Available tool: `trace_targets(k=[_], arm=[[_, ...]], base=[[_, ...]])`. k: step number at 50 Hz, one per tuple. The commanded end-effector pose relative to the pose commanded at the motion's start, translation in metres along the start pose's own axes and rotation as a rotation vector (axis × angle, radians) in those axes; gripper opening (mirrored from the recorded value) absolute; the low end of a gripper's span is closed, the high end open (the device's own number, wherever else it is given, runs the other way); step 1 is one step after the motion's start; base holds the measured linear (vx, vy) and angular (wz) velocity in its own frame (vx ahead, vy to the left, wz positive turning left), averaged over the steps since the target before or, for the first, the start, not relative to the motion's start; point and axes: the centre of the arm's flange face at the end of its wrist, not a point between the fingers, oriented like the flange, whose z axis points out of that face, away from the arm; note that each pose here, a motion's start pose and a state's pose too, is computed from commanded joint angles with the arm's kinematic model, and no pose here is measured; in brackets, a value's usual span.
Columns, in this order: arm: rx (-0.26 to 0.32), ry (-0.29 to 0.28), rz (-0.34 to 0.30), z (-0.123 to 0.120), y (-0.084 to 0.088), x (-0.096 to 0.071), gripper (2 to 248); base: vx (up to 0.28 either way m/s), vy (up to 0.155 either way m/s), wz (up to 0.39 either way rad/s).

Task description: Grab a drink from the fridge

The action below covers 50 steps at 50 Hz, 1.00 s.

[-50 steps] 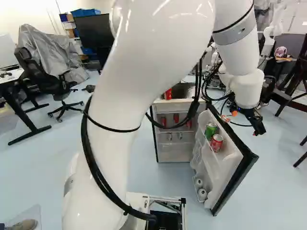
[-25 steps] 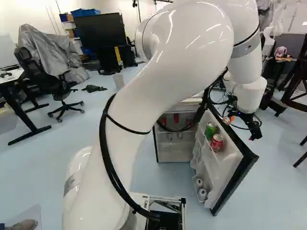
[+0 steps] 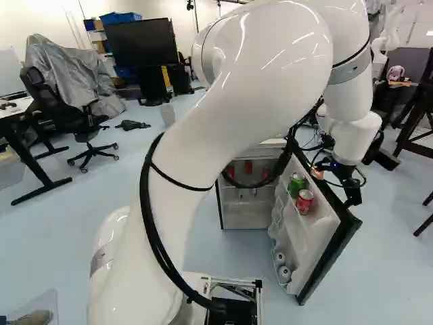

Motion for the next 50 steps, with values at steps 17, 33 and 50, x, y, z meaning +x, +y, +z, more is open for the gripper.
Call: trace_targets(k=[17, 33, 50], arm=[[-0.007, -0.094, 0.02, -0.005, 0.014, -0.02, 247], [-0.012, -0.114, 0.012, -0.009, 0.012, -0.043, 247], [-0.028, -0.088, -0.019, -0.014, 0.012, -0.068, 247]], base=[[0.0, 0.0, 0.0], [0.0, 0.0, 0.0], [0.0, 0.0, 0.0]])
